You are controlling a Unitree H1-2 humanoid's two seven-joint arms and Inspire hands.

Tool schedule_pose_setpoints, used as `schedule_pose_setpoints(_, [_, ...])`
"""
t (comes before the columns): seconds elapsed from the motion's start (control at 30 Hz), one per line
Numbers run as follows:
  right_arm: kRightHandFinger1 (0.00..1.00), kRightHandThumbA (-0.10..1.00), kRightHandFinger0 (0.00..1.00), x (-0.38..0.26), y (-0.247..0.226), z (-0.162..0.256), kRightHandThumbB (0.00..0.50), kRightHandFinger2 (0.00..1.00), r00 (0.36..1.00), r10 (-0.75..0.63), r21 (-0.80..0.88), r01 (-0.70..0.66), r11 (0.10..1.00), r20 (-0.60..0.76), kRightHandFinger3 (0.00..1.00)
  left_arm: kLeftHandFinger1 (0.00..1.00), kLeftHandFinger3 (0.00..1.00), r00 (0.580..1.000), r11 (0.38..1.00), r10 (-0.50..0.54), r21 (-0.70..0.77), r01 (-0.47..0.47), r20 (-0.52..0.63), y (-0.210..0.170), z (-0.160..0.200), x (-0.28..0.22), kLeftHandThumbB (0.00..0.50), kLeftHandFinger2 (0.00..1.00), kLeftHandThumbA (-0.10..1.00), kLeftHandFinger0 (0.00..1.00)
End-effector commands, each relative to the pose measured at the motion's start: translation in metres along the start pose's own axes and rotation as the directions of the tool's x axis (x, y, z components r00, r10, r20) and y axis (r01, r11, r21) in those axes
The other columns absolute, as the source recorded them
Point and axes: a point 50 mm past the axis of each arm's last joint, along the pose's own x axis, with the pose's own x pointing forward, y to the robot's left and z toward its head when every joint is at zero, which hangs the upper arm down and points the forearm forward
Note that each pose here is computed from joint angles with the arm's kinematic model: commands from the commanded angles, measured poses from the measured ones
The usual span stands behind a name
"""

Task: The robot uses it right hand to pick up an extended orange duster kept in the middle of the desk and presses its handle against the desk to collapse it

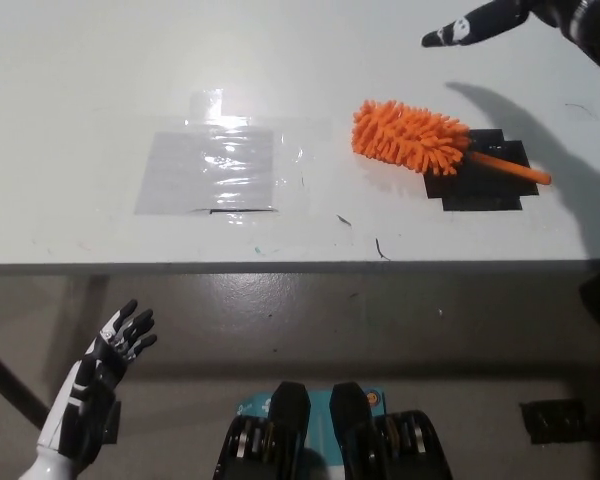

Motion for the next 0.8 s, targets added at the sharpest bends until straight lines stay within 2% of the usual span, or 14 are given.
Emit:
schedule_pose_setpoints(0.0, [1.00,1.00,1.00,-0.255,-0.159,0.205,0.500,1.00,0.538,-0.353,0.073,0.472,0.878,0.765,1.00,1.00,1.00,0.987,0.998,-0.049,0.037,0.044,0.152,0.008,0.033,0.052,0.300,1.00,1.00,1.00])
schedule_pose_setpoints(0.13, [1.00,1.00,1.00,-0.278,-0.117,0.197,0.496,1.00,0.510,-0.329,0.016,0.524,0.852,0.795,1.00,1.00,1.00,0.985,0.998,-0.051,0.029,0.047,0.166,0.008,0.036,0.061,0.306,1.00,0.98,1.00])
schedule_pose_setpoints(0.2, [1.00,1.00,1.00,-0.288,-0.081,0.184,0.500,1.00,0.494,-0.321,-0.001,0.546,0.838,0.808,1.00,1.00,1.00,0.981,0.998,-0.060,0.030,0.055,0.182,0.007,0.038,0.067,0.297,1.00,0.98,1.00])
schedule_pose_setpoints(0.23, [1.00,1.00,1.00,-0.288,-0.066,0.179,0.500,1.00,0.496,-0.298,0.017,0.494,0.869,0.816,1.00,1.00,1.00,0.980,0.998,-0.060,0.030,0.055,0.188,0.007,0.039,0.071,0.297,1.00,0.98,1.00])
schedule_pose_setpoints(0.27, [1.00,1.00,1.00,-0.287,-0.039,0.168,0.493,1.00,0.506,-0.260,0.058,0.381,0.923,0.822,1.00,1.00,1.00,0.980,0.998,-0.061,0.036,0.055,0.190,0.007,0.039,0.071,0.286,1.00,0.99,1.00])
schedule_pose_setpoints(0.37, [1.00,0.97,1.00,-0.286,-0.026,0.161,0.490,1.00,0.517,-0.244,0.065,0.341,0.938,0.820,1.00,1.00,1.00,0.980,0.998,-0.061,0.036,0.055,0.190,0.007,0.040,0.072,0.286,1.00,0.99,1.00])
schedule_pose_setpoints(0.43, [1.00,1.00,1.00,-0.279,0.031,0.120,0.446,1.00,0.552,-0.251,0.072,0.325,0.943,0.795,1.00,1.00,1.00,0.977,0.998,-0.063,0.034,0.058,0.202,0.007,0.041,0.074,0.275,1.00,1.00,1.00])
schedule_pose_setpoints(0.5, [1.00,1.00,1.00,-0.277,0.055,0.104,0.433,1.00,0.570,-0.297,0.125,0.321,0.939,0.766,1.00,1.00,1.00,0.977,0.998,-0.064,0.033,0.058,0.205,0.008,0.042,0.076,0.274,1.00,0.99,1.00])
schedule_pose_setpoints(0.53, [1.00,1.00,1.00,-0.276,0.071,0.092,0.403,1.00,0.580,-0.324,0.160,0.317,0.935,0.748,1.00,1.00,1.00,0.976,0.998,-0.065,0.033,0.059,0.208,0.009,0.042,0.077,0.273,1.00,0.99,1.00])
schedule_pose_setpoints(0.6, [1.00,1.00,1.00,-0.273,0.098,0.072,0.404,1.00,0.598,-0.391,0.254,0.304,0.918,0.700,1.00,1.00,1.00,0.977,0.998,-0.066,0.031,0.061,0.204,0.008,0.041,0.076,0.269,1.00,0.99,1.00])
schedule_pose_setpoints(0.7, [1.00,1.00,1.00,-0.270,0.130,0.048,0.360,1.00,0.633,-0.420,0.257,0.337,0.906,0.651,1.00,1.00,1.00,0.977,0.997,-0.069,0.034,0.063,0.202,0.008,0.041,0.075,0.269,1.00,0.99,1.00])
schedule_pose_setpoints(0.77, [1.00,1.00,1.00,-0.270,0.133,0.046,0.358,1.00,0.636,-0.421,0.254,0.341,0.905,0.647,1.00,1.00,1.00,0.977,0.997,-0.069,0.035,0.063,0.203,0.008,0.041,0.075,0.268,1.00,0.99,1.00])
